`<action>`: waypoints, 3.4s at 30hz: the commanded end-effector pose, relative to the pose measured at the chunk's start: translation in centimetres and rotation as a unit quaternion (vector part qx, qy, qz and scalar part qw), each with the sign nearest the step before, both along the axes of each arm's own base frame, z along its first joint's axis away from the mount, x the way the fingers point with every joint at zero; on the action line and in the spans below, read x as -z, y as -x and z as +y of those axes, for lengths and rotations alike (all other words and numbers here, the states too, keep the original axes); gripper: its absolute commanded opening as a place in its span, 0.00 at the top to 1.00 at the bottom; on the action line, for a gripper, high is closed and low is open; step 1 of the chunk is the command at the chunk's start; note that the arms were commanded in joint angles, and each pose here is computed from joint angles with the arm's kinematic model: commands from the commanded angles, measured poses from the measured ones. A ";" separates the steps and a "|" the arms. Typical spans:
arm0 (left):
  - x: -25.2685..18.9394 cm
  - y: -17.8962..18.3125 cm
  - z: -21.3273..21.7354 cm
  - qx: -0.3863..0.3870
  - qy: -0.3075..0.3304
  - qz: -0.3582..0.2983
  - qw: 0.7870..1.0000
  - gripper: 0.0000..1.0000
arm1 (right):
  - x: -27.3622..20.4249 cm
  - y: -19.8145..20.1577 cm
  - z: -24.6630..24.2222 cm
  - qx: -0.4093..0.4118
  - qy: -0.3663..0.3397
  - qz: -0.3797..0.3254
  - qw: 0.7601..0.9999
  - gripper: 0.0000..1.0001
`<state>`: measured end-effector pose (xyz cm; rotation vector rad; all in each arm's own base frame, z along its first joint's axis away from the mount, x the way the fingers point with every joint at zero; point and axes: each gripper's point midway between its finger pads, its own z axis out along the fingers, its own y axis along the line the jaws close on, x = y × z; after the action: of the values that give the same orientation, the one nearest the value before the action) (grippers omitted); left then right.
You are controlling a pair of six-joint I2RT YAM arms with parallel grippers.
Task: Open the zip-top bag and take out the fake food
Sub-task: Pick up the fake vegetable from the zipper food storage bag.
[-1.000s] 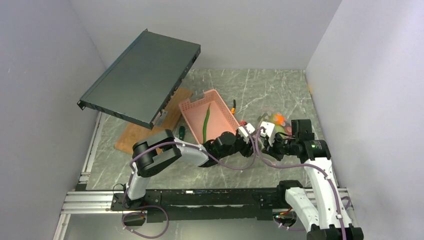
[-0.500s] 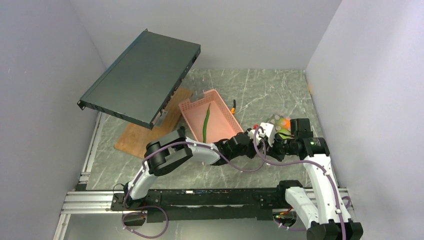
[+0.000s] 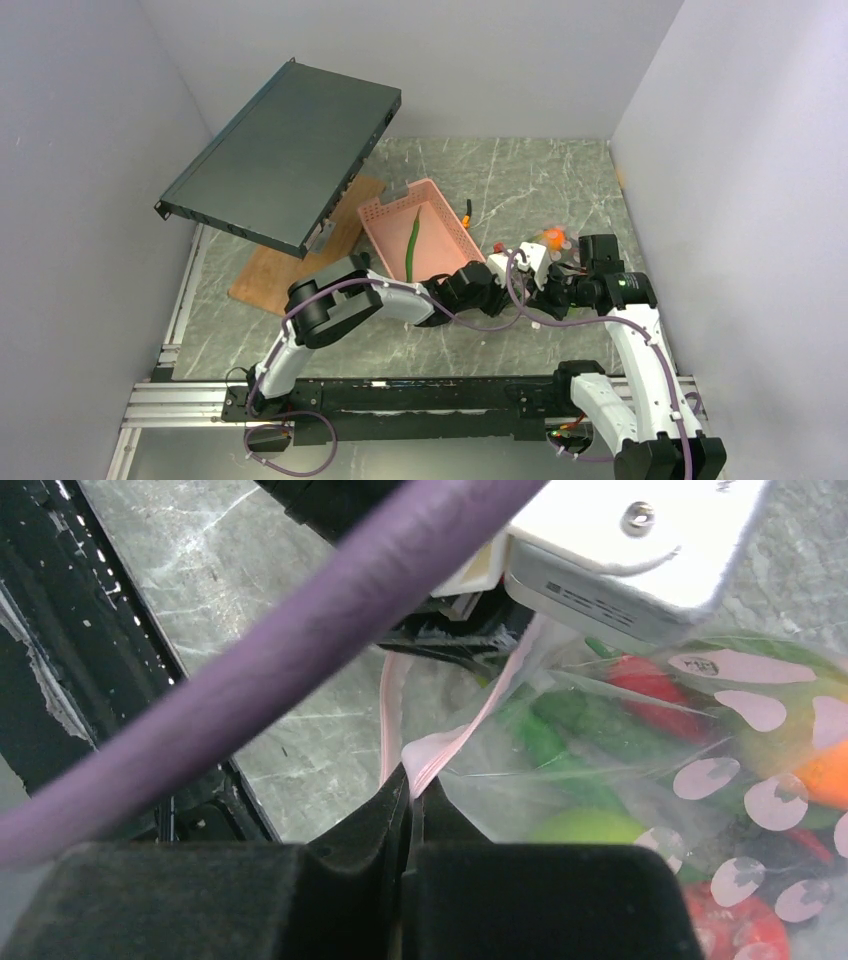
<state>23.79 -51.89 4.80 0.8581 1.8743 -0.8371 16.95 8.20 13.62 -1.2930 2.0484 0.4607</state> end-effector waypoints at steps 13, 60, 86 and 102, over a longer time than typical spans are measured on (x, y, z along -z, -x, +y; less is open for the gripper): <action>4.1 2.3 2.7 0.003 -0.047 0.085 0.995 0.64 | 0.4 -0.1 0.5 0.006 -0.015 0.011 1.000 1.00; -9.2 6.0 5.1 0.060 -0.053 0.145 0.986 1.00 | 2.9 -2.1 -1.0 0.056 0.015 -0.016 0.998 1.00; -9.5 11.6 17.4 0.104 -0.168 0.136 0.971 1.00 | 1.7 -1.6 -0.6 0.036 0.001 -0.042 0.998 1.00; -13.1 15.7 23.0 0.126 -0.116 0.133 0.976 1.00 | 0.9 -1.4 -1.0 0.041 -0.005 -0.067 0.997 1.00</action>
<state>9.63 -29.85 16.03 1.2021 2.2142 -0.8421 18.56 6.73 12.06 -1.1758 2.0254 0.3175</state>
